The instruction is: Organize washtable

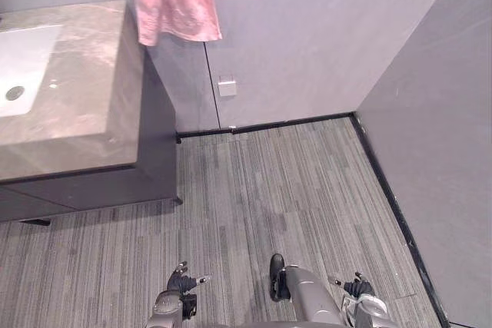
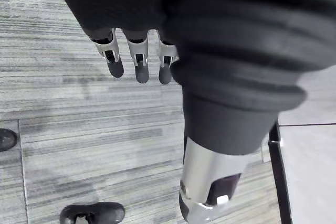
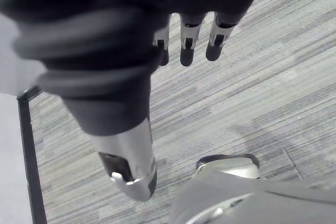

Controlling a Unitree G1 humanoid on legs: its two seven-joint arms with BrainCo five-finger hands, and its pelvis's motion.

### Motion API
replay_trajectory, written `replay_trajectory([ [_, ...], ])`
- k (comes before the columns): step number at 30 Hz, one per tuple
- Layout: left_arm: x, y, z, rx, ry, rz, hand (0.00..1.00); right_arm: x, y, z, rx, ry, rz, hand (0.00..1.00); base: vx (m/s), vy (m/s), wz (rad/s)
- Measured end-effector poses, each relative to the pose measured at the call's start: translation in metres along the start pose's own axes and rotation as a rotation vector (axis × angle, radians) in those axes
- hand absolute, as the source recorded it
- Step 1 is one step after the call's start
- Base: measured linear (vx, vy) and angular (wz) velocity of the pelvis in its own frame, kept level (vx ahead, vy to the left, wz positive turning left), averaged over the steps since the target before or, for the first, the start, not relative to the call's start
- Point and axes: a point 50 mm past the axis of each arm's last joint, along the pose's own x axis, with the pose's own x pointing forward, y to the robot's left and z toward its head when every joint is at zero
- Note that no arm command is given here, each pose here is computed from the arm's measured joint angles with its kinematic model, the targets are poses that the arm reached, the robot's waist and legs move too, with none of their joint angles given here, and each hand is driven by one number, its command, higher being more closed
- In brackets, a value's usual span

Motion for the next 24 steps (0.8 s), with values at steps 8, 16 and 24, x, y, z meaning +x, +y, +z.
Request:
replay_trajectory([
  [8,-0.004,-0.002,0.025,-0.084,-0.149,0.032,0.00,-0.004,0.014,0.038,-0.002,-0.189,0.020,0.00,0.26,0.016,-0.20],
  [16,-0.007,-0.007,0.014,-0.065,-0.115,0.012,0.00,-0.005,0.012,0.017,-0.013,-0.117,0.003,0.00,0.32,0.247,-0.11],
  [24,-0.007,-0.001,0.004,-0.012,-0.071,0.010,0.00,-0.008,0.026,0.015,-0.029,-0.115,0.043,0.00,0.36,0.099,0.06],
])
